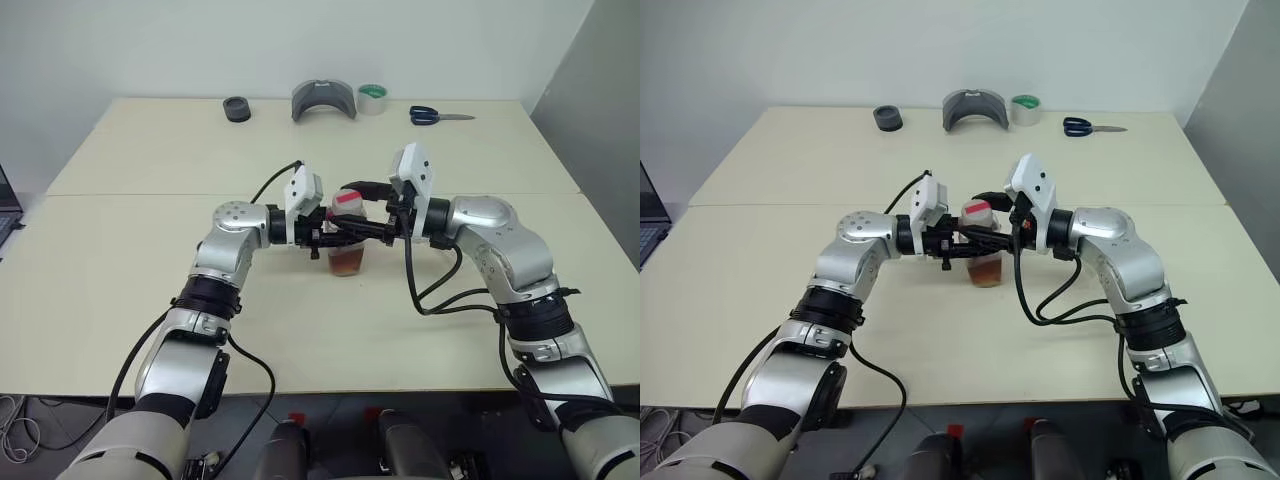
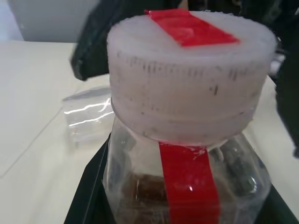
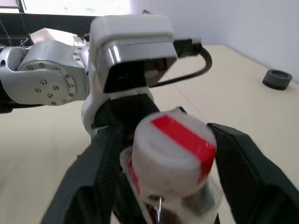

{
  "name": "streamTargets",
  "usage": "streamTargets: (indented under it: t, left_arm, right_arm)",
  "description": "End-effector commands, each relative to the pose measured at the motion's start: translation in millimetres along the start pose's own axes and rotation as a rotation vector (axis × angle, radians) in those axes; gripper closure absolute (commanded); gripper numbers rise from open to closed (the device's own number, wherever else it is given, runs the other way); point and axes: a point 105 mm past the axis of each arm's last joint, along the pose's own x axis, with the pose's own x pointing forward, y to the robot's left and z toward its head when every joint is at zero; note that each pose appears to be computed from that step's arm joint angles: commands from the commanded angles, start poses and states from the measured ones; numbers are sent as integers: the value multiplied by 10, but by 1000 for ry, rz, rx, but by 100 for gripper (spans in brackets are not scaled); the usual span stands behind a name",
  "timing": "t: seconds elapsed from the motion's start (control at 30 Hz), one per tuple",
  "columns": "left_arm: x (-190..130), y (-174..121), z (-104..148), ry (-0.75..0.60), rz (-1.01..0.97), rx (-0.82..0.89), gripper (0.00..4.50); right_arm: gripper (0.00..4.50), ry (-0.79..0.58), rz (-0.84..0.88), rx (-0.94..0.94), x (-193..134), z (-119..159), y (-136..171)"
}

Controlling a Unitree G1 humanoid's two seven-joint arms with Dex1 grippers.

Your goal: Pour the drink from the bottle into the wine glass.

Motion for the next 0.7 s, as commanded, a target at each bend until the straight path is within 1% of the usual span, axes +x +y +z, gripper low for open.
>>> streamTargets:
  t: [0.03,0.17,0.2,0.27,0.4,0.5,0.7]
  left_arm:
    - [-50,64,195,-42,35,69,276]
    - [-59,82,176,-44,51,58,276]
    - [-56,83,176,-44,51,56,276]
    - [-52,79,170,-41,48,53,276]
    - [-30,83,167,-36,39,53,276]
    - [-15,90,173,-36,37,53,276]
    - [15,86,164,-35,26,56,276]
  right_arm:
    - [1,-84,-66,-72,-159,305,83]
    - [0,-94,-234,-104,-193,292,293]
    - [0,-94,-309,-103,-169,273,290]
    - [0,-89,-392,-123,-109,253,303]
    - [0,-108,-565,-95,11,263,199]
    - [0,-129,-616,-84,86,318,149]
    - [0,-113,-611,-48,198,325,171]
